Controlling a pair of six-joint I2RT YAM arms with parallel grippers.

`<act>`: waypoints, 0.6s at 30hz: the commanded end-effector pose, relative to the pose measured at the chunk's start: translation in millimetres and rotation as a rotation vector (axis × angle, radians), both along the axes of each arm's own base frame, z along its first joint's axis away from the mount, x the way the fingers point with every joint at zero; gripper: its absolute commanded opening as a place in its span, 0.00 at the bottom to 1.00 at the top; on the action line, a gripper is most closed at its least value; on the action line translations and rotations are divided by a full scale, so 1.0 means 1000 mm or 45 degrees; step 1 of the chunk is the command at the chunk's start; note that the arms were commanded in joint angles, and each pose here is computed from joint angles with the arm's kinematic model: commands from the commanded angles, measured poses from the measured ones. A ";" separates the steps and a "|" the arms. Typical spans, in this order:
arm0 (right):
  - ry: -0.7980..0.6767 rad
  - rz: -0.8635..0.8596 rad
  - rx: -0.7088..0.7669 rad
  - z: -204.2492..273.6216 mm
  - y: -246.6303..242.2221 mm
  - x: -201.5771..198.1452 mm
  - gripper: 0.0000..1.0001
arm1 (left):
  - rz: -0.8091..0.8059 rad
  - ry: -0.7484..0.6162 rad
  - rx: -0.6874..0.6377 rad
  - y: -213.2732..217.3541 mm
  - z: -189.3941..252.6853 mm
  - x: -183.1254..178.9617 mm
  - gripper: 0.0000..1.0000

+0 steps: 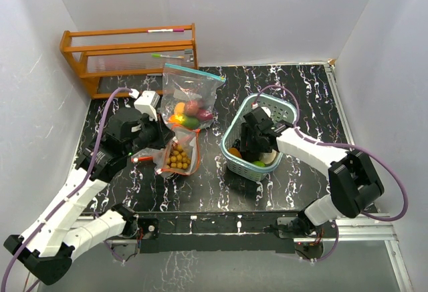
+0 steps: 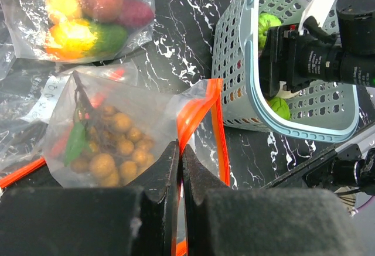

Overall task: Place the food in the zip-top bag and seal the zipper
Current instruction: Pick up the fake fruit from the bin.

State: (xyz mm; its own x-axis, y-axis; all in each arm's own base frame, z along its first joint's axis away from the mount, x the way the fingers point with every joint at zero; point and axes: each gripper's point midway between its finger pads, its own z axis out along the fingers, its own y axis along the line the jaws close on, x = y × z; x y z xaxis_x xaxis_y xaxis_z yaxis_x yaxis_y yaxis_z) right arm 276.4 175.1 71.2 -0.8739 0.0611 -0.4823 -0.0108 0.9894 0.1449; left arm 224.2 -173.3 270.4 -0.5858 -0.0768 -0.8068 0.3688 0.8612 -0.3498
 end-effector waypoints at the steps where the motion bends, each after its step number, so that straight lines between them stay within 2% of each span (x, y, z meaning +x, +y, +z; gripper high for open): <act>1: -0.070 0.001 0.040 0.010 0.004 0.007 0.47 | -0.009 -0.026 -0.015 0.000 0.003 -0.003 0.00; 3: -0.121 -0.021 0.034 0.023 0.000 0.011 0.38 | -0.012 -0.025 -0.016 0.000 0.003 -0.002 0.00; 5: -0.181 -0.040 0.027 0.038 -0.005 0.014 0.34 | -0.012 -0.028 -0.018 -0.001 0.003 -0.002 0.00; 15: -0.410 -0.040 0.088 0.122 -0.013 0.019 0.32 | -0.017 -0.012 -0.027 -0.004 -0.002 -0.001 0.00; 18: -0.466 0.035 0.159 0.148 -0.004 0.017 0.29 | -0.021 -0.005 -0.024 -0.005 -0.006 0.000 0.00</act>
State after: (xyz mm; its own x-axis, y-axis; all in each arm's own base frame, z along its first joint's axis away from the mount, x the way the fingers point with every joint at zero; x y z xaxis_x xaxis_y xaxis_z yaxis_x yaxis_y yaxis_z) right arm 287.3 163.9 167.5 -0.7261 0.1144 -0.6780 -0.0341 0.9788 0.2018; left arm 224.0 -173.6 261.6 -0.5960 -0.0733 -0.7996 0.3642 0.8628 -0.3506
